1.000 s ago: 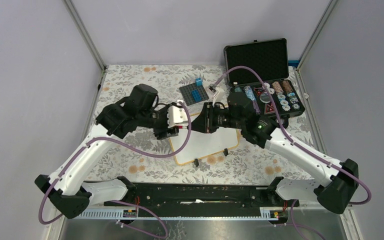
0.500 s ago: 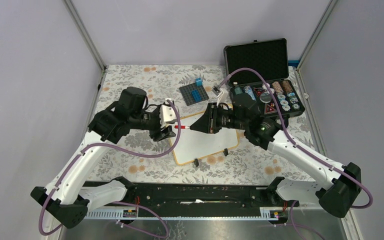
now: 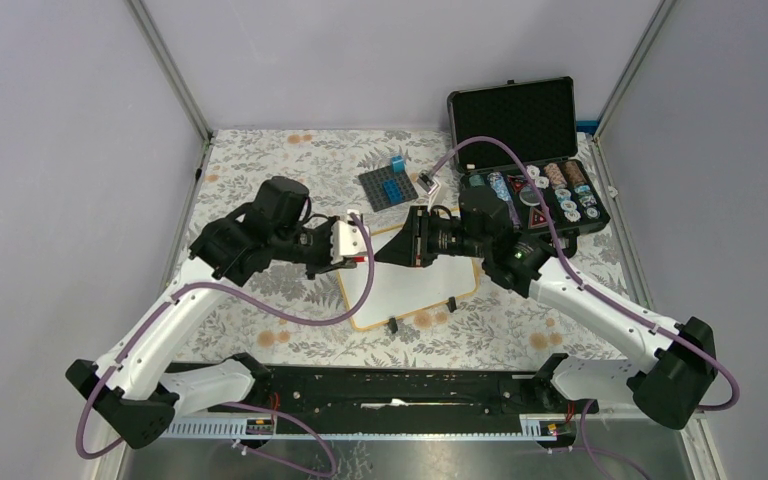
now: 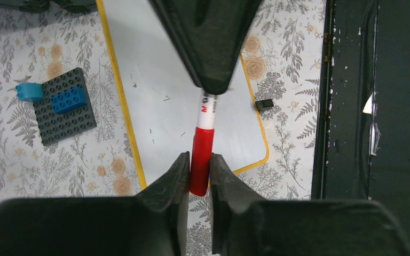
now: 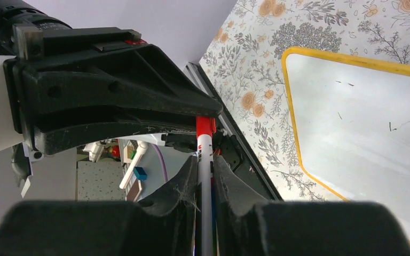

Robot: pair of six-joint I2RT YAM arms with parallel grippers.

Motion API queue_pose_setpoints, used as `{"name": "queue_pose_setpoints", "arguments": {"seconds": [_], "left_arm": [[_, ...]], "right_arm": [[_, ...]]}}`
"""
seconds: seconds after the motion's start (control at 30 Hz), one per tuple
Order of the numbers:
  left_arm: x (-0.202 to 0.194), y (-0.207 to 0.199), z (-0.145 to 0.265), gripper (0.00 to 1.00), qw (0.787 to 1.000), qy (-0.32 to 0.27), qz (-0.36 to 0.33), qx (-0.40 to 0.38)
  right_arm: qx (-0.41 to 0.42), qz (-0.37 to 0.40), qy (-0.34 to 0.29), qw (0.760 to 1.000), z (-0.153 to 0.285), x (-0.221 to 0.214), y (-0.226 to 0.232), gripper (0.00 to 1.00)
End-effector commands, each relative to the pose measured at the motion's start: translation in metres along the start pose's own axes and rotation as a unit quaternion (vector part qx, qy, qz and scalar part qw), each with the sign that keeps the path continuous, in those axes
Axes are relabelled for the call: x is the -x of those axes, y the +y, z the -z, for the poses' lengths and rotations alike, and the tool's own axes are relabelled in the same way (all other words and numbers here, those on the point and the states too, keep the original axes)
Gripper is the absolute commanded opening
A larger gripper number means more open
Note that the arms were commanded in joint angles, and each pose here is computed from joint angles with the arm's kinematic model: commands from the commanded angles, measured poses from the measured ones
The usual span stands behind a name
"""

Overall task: Write a sentence on the whiteboard
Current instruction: Open the pen cap from the whiteboard marker, then place the pen cap at the center of the board.

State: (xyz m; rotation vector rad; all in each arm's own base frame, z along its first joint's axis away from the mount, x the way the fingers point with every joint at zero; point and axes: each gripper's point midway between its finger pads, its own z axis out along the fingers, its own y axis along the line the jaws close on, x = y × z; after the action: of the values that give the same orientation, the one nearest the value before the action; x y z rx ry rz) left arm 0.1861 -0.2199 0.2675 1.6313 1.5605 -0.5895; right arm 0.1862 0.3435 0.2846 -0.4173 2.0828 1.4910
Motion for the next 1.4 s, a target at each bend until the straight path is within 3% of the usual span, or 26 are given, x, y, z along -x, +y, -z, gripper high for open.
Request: {"name": "queue_pose_setpoints", "arguments": {"seconds": [0.0,0.27,0.6,0.7,0.8,0.93,1.1,1.23,1.37], "left_arm": [[-0.008,0.011,0.004,0.03,0.999,0.023,-0.024,0.031],[-0.038,0.014,0.007,0.00,0.995,0.081,-0.033,0.049],[-0.057,0.021,0.019,0.00,0.991,0.112,-0.026,0.070],[-0.054,0.030,0.028,0.00,0.992,0.095,-0.004,0.085],[-0.067,0.056,0.041,0.00,0.989,0.075,0.062,0.110],[-0.125,0.102,0.060,0.00,0.961,0.087,0.197,0.174],[-0.203,0.121,0.060,0.00,0.914,0.116,0.322,0.219],[-0.262,0.113,0.046,0.01,0.883,0.169,0.378,0.223],[-0.294,0.102,0.029,0.01,0.865,0.191,0.415,0.208]], "right_arm": [[0.021,0.029,-0.017,0.999,0.007,0.010,0.018,0.00],[-0.010,0.033,-0.026,0.999,0.024,0.016,0.014,0.00],[-0.027,0.039,-0.039,0.998,0.046,0.019,0.019,0.00],[-0.032,0.044,-0.048,0.997,0.052,0.022,0.019,0.00],[-0.044,0.055,-0.058,0.996,0.057,0.025,0.016,0.00],[-0.049,0.056,-0.051,0.996,0.057,0.018,0.008,0.00],[-0.059,0.064,-0.041,0.995,0.056,0.006,-0.005,0.00],[-0.070,0.066,-0.036,0.995,0.056,-0.002,-0.016,0.00],[-0.079,0.066,-0.033,0.994,0.056,-0.007,-0.025,0.00]]}}
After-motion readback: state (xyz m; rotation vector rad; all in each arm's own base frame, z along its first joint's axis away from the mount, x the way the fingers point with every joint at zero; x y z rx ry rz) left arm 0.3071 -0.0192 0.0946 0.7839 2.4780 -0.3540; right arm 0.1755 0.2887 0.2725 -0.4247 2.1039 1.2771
